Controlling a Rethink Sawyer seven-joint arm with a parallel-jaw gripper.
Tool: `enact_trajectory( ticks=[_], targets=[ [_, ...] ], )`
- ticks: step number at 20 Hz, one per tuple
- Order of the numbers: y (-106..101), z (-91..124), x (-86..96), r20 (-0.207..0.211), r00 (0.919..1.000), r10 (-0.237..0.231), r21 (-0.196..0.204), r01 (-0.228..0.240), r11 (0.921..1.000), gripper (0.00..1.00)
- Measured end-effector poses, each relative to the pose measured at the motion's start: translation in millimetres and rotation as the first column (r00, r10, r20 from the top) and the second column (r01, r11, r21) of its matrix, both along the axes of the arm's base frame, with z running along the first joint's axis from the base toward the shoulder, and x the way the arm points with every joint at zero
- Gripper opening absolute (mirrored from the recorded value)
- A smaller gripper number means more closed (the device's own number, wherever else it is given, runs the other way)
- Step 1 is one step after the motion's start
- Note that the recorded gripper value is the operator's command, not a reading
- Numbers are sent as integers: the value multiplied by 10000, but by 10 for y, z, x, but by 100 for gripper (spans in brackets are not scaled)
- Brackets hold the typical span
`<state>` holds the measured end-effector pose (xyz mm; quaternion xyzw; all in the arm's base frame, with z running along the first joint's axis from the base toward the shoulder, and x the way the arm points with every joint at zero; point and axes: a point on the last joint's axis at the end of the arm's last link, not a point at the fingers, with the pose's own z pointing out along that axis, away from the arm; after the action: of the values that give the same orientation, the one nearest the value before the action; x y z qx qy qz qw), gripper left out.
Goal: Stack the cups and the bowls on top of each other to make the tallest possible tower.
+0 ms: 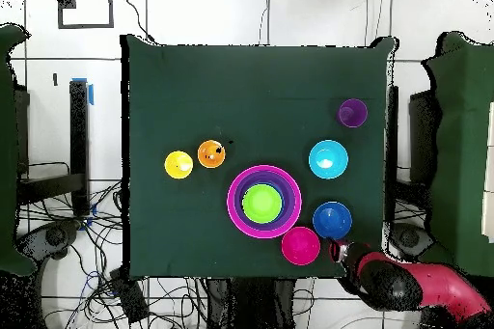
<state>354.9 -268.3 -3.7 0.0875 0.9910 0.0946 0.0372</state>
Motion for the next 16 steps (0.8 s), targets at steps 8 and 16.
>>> enact_trajectory(
  ticks=[8, 16],
  targets=[
    [-84, -11, -96, -165, 9999, 34, 49, -33, 10000, 100],
    [-182, -8, -155, -146, 9995, 286, 19, -285, 9996, 100]
  ],
)
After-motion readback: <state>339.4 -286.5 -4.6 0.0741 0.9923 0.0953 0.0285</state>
